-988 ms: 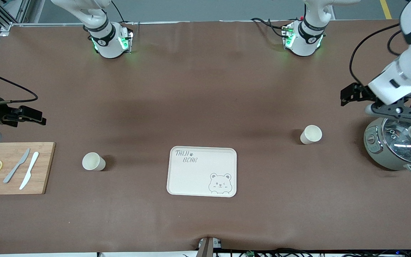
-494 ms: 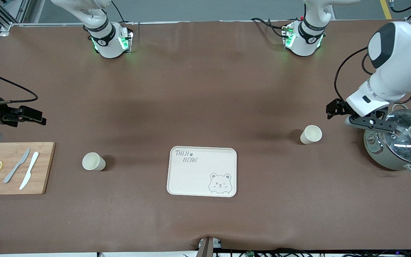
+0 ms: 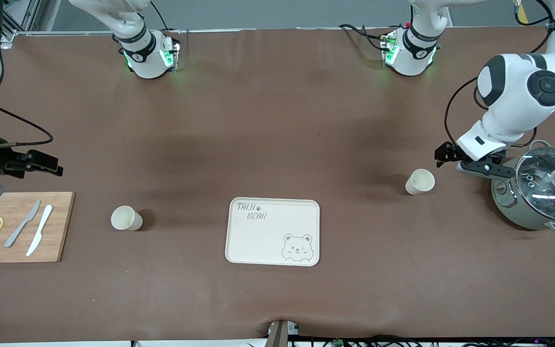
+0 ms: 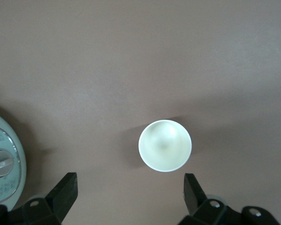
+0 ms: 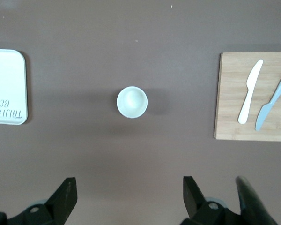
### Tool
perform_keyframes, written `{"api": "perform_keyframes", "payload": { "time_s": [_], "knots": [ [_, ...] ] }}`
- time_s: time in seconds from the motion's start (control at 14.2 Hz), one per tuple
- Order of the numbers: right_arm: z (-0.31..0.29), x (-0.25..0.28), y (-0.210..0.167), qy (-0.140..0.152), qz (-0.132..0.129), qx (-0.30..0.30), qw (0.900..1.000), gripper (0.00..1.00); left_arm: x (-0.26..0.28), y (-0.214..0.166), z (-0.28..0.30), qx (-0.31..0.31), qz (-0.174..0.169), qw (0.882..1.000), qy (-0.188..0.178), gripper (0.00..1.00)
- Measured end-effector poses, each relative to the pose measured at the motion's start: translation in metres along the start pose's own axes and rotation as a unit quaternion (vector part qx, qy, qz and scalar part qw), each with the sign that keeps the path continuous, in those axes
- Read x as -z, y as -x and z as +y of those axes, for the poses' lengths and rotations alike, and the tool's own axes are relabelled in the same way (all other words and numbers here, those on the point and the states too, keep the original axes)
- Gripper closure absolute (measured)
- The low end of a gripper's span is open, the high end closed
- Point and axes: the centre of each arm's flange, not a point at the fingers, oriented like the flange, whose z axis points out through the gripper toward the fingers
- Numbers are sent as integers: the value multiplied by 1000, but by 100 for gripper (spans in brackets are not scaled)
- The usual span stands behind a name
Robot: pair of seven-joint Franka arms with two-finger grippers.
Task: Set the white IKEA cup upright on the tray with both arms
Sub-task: 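Reach the left gripper toward the white cup beside the steel pot, then grasp the pot cup with the left gripper while the right gripper grasps the board cup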
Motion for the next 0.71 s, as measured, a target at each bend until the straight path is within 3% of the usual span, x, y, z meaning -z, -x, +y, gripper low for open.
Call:
{"api": "perform_keyframes", "payload": {
  "time_s": [0.35,0.71],
  "knots": [
    [13,-53,-18,26,21,3,999,0,-48,9,-5,-1,18,1000,-2,0],
    [37,-104,-24,33,38,18,999,0,-87,8,-4,-1,31,1000,-2,0]
  ]
}}
